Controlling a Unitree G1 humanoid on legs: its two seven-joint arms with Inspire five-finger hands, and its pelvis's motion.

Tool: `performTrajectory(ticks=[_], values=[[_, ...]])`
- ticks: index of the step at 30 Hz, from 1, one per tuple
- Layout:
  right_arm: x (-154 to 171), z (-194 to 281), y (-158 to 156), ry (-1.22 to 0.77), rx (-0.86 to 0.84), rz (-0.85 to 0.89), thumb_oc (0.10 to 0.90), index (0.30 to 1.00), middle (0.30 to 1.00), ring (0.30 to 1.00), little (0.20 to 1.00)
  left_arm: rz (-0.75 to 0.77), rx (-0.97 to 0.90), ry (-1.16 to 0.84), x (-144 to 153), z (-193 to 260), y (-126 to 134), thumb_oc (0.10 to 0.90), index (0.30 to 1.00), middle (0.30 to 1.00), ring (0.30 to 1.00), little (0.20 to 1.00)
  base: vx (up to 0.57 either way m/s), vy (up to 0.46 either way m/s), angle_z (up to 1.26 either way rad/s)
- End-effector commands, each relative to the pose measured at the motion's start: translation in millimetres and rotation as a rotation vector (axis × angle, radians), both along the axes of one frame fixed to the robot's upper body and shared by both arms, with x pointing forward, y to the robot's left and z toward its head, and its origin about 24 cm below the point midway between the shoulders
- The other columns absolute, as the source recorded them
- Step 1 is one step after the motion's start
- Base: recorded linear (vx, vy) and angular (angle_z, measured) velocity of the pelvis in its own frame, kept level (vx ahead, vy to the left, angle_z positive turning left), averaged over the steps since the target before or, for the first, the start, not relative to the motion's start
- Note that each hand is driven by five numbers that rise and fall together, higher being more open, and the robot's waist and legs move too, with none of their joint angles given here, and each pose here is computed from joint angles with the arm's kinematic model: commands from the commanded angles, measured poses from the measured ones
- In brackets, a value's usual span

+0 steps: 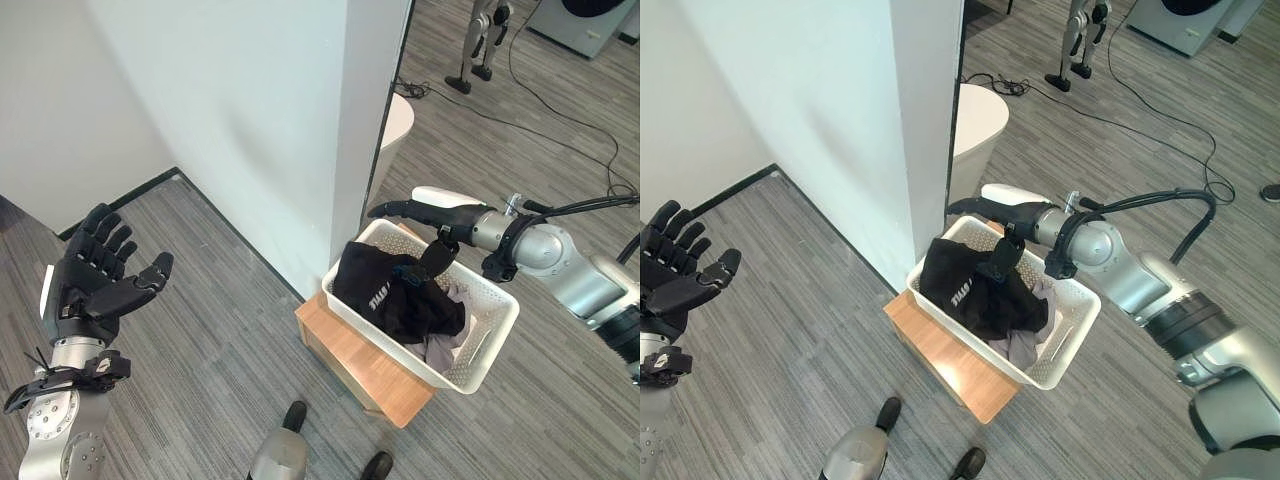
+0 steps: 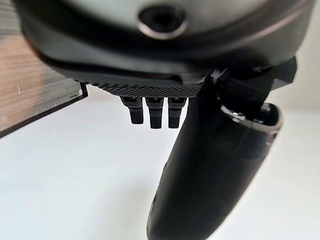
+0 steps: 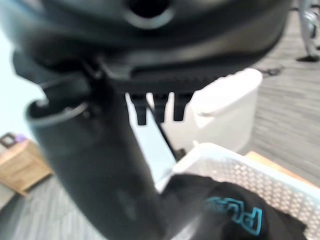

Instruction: Pick up bed clothes into laundry basket.

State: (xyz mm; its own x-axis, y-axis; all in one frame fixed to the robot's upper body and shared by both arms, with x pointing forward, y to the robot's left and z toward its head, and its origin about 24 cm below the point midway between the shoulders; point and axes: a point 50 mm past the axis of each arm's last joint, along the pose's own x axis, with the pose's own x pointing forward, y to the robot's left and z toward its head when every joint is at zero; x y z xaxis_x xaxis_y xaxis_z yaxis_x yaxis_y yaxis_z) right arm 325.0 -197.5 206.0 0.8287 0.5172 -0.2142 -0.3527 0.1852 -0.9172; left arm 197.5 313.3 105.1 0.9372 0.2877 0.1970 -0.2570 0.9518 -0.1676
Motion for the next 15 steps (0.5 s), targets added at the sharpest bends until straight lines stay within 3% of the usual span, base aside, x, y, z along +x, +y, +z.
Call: performTrajectory(ticks=[1,7,10,11,15], values=[[-6.4,42.1,-2.0,-0.158,0.044,0.030,0.800,0.900,0.900,0.900,0.900,-0.008,0.101,-0.188,1.4,43.1,-2.4,0.800,0.900,0.900,0.900,0.900,0.01,0.011,-0.10],[-28.9,54.7,-12.3,-0.300,0.332,0.036,0.800,0.900,0.900,0.900,0.900,0.046,0.100,-0.218,-8.9,44.5,2.7,0.800,0.900,0.900,0.900,0.900,0.01,0.010,-0.09],[-40.9,43.3,-36.1,-0.355,0.461,-0.058,0.800,0.900,0.900,0.900,0.900,0.055,0.086,-0.250,-8.6,48.9,3.5,0.800,0.900,0.900,0.900,0.900,-0.07,0.007,-0.36],[-57.5,38.1,-64.7,-0.410,0.463,-0.171,0.800,0.900,0.900,0.900,0.900,0.006,0.099,-0.299,3.3,60.6,-2.8,0.800,0.900,0.900,0.900,0.900,-0.04,-0.050,0.15],[-86.8,31.3,-106.0,-0.504,0.459,-0.347,0.800,0.900,0.900,0.900,0.900,-0.071,0.090,-0.327,15.7,61.4,-19.1,0.800,0.900,0.900,0.900,0.900,0.00,-0.016,2.04]])
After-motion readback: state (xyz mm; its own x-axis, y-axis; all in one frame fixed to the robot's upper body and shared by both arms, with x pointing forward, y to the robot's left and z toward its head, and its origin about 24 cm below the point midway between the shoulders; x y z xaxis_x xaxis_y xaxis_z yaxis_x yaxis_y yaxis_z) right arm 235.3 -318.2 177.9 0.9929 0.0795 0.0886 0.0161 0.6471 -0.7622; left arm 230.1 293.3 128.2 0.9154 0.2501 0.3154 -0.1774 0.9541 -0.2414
